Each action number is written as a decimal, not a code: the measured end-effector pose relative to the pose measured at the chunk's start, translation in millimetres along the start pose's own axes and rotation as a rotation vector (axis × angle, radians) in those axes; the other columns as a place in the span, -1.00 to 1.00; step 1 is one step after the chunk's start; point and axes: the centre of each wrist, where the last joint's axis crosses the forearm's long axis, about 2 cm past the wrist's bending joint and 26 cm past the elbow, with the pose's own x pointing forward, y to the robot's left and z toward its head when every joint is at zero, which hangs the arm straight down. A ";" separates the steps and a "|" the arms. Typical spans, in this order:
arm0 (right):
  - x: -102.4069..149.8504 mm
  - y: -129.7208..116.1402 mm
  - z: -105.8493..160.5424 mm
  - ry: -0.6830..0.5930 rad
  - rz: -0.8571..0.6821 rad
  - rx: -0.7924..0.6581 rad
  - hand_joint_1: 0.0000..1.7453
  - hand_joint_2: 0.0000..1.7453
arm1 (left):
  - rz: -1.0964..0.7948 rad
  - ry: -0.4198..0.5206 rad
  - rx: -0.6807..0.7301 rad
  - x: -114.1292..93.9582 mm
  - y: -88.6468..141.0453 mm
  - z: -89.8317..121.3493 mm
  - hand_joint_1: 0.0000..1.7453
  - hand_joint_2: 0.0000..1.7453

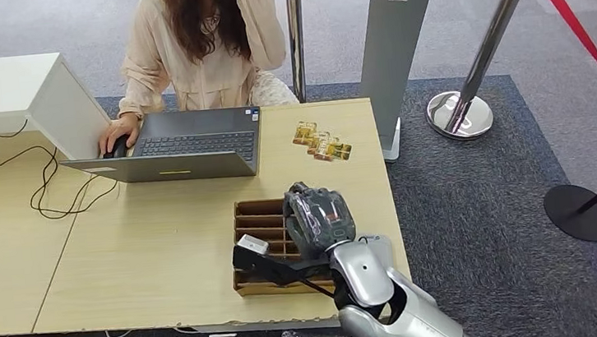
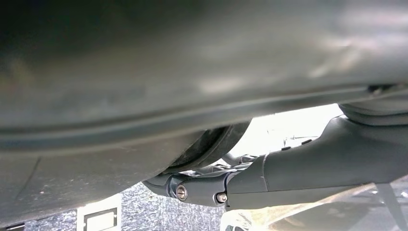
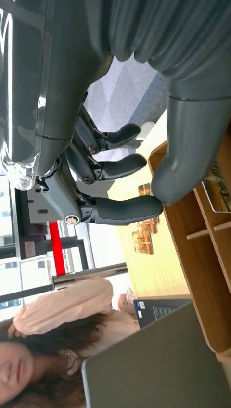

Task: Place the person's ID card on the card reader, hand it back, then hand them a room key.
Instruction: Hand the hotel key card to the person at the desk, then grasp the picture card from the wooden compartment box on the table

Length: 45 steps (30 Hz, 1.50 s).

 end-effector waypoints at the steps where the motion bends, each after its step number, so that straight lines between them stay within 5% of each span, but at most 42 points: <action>1: -0.4 0.3 -0.5 0.002 0.002 0.000 -0.15 1.00 | 0.000 0.001 0.000 -0.1 0.0 0.0 -1.00 -1.00; 5: -1.7 0.9 -2.1 0.010 0.007 0.001 -0.60 1.00 | 0.000 0.004 0.000 -0.4 -0.1 -0.1 -1.00 -1.00; 8: -1.9 1.4 -2.7 0.012 0.009 0.003 -0.70 1.00 | 0.000 0.005 0.000 -0.4 -0.1 -0.1 -1.00 -1.00; 27: -1.9 1.9 -2.8 0.014 0.010 0.011 -0.27 1.00 | -0.001 0.008 0.000 -0.9 0.0 -0.3 -1.00 -1.00; 45: -0.9 6.2 -3.7 0.021 0.002 0.045 -0.20 1.00 | -0.002 0.009 0.002 -1.0 0.7 -0.3 -1.00 -1.00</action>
